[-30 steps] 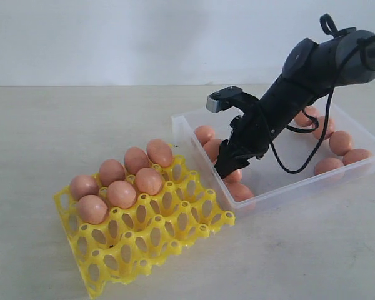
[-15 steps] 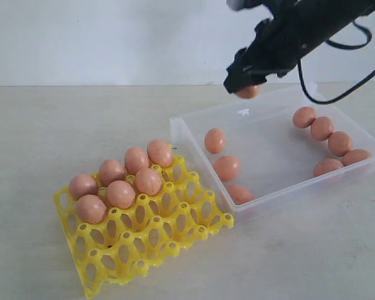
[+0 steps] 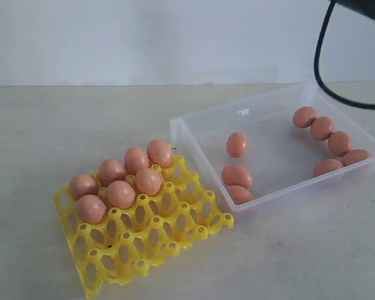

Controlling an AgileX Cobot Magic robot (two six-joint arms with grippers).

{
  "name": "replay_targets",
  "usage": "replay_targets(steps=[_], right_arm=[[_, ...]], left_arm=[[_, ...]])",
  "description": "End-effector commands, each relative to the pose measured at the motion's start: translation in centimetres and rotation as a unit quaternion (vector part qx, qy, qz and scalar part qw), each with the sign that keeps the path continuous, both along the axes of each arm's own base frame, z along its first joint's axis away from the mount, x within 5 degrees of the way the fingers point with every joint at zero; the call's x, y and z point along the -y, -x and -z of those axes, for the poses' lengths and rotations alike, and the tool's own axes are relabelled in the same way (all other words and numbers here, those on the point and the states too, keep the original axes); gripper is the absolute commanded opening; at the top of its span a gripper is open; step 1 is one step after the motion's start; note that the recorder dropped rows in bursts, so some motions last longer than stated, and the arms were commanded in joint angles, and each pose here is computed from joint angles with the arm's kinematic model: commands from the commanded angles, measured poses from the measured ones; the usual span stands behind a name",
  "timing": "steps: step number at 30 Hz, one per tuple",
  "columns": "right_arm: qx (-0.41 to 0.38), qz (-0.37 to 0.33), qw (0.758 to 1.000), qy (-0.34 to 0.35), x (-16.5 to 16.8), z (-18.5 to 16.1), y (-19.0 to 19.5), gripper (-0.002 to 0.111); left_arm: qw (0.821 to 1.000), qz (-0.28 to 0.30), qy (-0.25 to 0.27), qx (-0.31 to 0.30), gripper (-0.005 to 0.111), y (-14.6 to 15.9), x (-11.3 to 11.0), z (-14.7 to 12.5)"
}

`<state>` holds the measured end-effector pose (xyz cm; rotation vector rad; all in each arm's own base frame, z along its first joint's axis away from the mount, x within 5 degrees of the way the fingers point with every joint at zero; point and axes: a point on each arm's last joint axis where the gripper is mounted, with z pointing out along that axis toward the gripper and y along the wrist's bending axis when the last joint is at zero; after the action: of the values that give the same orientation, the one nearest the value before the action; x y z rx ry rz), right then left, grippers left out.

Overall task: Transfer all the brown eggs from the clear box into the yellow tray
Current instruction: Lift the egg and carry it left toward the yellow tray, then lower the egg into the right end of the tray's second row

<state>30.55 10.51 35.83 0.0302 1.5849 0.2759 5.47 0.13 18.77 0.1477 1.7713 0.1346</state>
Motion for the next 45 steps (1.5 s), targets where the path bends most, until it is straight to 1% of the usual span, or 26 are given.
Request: replay_targets(steps=[1, 3, 4, 6, 7, 10, 11, 12, 15, 17, 19, 21, 24, 26, 30, 33, 38, 41, 43, 45], right_arm=[[0.009, -0.007, 0.990, -0.142, -0.6, 1.1, 0.6, -0.001], [0.012, -0.061, 0.989, -0.132, -1.6, 1.7, 0.2, -0.001], [0.013, -0.098, 0.987, -0.125, -2.1, 2.1, 0.0, -0.001], [0.007, -0.170, 0.974, -0.151, -2.9, 3.0, -0.6, -0.001], [0.004, -0.222, 0.959, -0.179, -3.2, 3.6, -1.0, -0.001], [-0.014, -0.380, 0.892, -0.246, -3.6, 6.3, -2.7, -0.001], [-0.015, -0.423, 0.868, -0.261, -3.6, 7.2, -3.2, -0.001], [-0.028, -0.442, 0.856, -0.267, -3.4, 8.4, -4.0, -0.001], [-0.093, -0.444, 0.848, -0.273, -3.2, 11.8, -5.9, -0.001], [-0.116, -0.452, 0.844, -0.264, -3.6, 13.4, -6.1, -0.001], [-0.129, -0.470, 0.842, -0.233, -4.3, 14.7, -5.8, -0.001], [-0.139, -0.491, 0.841, -0.179, -5.3, 15.6, -5.3, -0.001], [-0.182, -0.454, 0.868, -0.087, -6.1, 17.4, -5.4, -0.001], [-0.200, -0.424, 0.882, -0.045, -6.7, 18.2, -5.5, -0.001], [-0.206, -0.403, 0.891, 0.015, -7.7, 18.9, -5.3, -0.001], [-0.227, -0.372, 0.898, 0.053, -7.7, 19.6, -5.4, -0.001], [-0.249, -0.333, 0.906, 0.078, -7.1, 20.2, -5.8, -0.001], [-0.257, -0.326, 0.907, 0.069, -7.0, 20.2, -5.8, -0.001], [-0.267, -0.322, 0.907, 0.051, -7.0, 20.3, -5.8, -0.001], [-0.269, -0.328, 0.905, 0.042, -7.2, 20.4, -5.8, -0.001]], left_arm=[[1.000, 0.004, 0.003, 0.000, 0.004, 0.0, 0.0, 0.1], [1.000, 0.004, 0.003, 0.000, 0.004, 0.0, 0.0, 0.1], [1.000, 0.004, 0.003, 0.000, 0.004, 0.0, 0.0, 0.1], [1.000, 0.004, 0.003, 0.000, 0.004, 0.0, 0.0, 0.1], [1.000, 0.004, 0.003, 0.000, 0.004, 0.0, 0.0, 0.1], [1.000, 0.004, 0.003, 0.000, 0.004, 0.0, 0.0, 0.1], [1.000, 0.004, 0.003, 0.000, 0.004, 0.0, 0.0, 0.1], [1.000, 0.004, 0.003, 0.000, 0.004, 0.0, 0.0, 0.1], [1.000, 0.004, 0.003, 0.000, 0.004, 0.0, 0.0, 0.1], [1.000, 0.004, 0.003, 0.000, 0.004, 0.0, 0.0, 0.1], [1.000, 0.004, 0.003, 0.000, 0.004, 0.0, 0.0, 0.1], [1.000, 0.004, 0.003, 0.000, 0.004, 0.0, 0.0, 0.1], [1.000, 0.004, 0.003, 0.000, 0.004, 0.0, 0.0, 0.1], [1.000, 0.004, 0.003, 0.000, 0.004, 0.0, 0.0, 0.1], [1.000, 0.004, 0.003, 0.000, 0.004, 0.0, 0.0, 0.1], [1.000, 0.004, 0.003, 0.000, 0.004, 0.0, 0.0, 0.1], [1.000, 0.004, 0.003, 0.000, 0.004, 0.0, 0.0, 0.1], [1.000, 0.004, 0.003, 0.000, 0.004, 0.0, 0.0, 0.1], [1.000, 0.004, 0.003, 0.000, 0.004, 0.0, 0.0, 0.1], [1.000, 0.004, 0.003, 0.000, 0.004, 0.0, 0.0, 0.1]])
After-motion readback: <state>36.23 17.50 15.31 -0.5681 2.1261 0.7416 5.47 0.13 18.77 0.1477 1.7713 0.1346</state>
